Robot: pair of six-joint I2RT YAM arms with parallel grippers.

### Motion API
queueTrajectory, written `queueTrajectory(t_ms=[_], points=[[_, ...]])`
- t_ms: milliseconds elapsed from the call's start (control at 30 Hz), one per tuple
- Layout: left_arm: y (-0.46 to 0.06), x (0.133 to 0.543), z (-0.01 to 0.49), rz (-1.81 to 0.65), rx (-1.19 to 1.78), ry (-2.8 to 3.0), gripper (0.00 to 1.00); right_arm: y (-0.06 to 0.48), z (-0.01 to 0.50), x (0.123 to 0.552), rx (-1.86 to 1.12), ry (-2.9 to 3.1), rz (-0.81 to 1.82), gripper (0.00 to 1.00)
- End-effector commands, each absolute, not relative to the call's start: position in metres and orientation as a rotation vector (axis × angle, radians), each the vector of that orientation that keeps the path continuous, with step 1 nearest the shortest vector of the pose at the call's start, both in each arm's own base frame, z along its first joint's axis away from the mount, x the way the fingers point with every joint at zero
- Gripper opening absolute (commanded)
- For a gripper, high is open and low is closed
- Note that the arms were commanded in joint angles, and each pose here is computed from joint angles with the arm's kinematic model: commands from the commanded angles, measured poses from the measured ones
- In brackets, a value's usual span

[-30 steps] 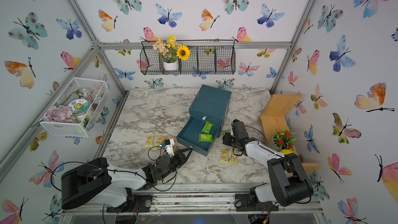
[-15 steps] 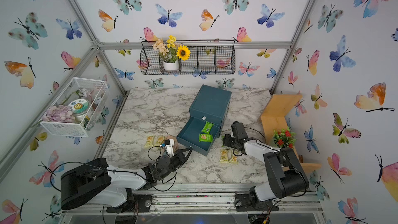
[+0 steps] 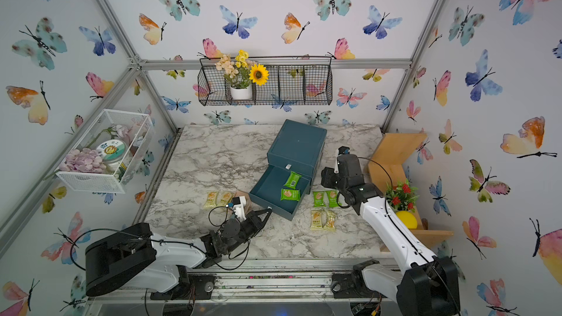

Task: Take the cookies out of the drawer
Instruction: Place the cookie at the center of the board, then pick up the cookie from the drawer.

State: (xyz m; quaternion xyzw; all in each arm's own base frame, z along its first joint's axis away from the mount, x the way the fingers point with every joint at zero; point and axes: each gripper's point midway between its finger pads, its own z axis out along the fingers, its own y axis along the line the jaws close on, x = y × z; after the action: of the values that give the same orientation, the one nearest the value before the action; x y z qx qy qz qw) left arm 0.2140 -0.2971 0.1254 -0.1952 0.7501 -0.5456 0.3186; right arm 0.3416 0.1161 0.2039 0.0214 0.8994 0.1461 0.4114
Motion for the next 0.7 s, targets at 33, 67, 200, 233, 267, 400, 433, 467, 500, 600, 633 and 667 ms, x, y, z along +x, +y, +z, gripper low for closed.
queueTrajectory(t_ms=[33,67,200,233,267,400,433,467,500,600,633,667], points=[[-0.302,0.213,0.132,-1.462,-0.485,1.968,0.00,0.130,0.217,0.326,-0.095,2.329,0.320,0.53],[-0.303,0.213,0.132,-1.463,-0.483,1.969,0.00,0.143,0.221,0.323,-0.172,2.324,0.306,0.54],[-0.305,0.213,0.131,-1.461,-0.477,1.978,0.00,0.195,0.230,0.308,-0.509,2.300,0.258,0.56],[-0.306,0.213,0.131,-1.461,-0.475,1.981,0.00,0.206,0.228,0.304,-0.583,2.302,0.266,0.56],[-0.307,0.213,0.131,-1.461,-0.475,1.982,0.00,0.215,0.225,0.302,-0.632,2.303,0.269,0.56],[-0.307,0.213,0.132,-1.463,-0.474,1.980,0.00,0.241,0.206,0.295,-0.772,2.322,0.273,0.57],[-0.306,0.214,0.132,-1.459,-0.477,1.981,0.00,0.246,0.202,0.295,-0.787,2.332,0.262,0.57],[-0.306,0.214,0.132,-1.459,-0.479,1.980,0.00,0.249,0.198,0.295,-0.787,2.344,0.242,0.58],[-0.305,0.214,0.132,-1.455,-0.482,1.979,0.00,0.252,0.194,0.296,-0.786,2.361,0.224,0.59],[-0.305,0.214,0.132,-1.454,-0.483,1.978,0.00,0.263,0.179,0.294,-0.772,2.408,0.193,0.60],[-0.304,0.214,0.132,-1.453,-0.485,1.976,0.00,0.267,0.175,0.294,-0.771,2.418,0.179,0.61],[-0.304,0.214,0.131,-1.452,-0.487,1.976,0.00,0.270,0.169,0.293,-0.771,2.430,0.168,0.61]])
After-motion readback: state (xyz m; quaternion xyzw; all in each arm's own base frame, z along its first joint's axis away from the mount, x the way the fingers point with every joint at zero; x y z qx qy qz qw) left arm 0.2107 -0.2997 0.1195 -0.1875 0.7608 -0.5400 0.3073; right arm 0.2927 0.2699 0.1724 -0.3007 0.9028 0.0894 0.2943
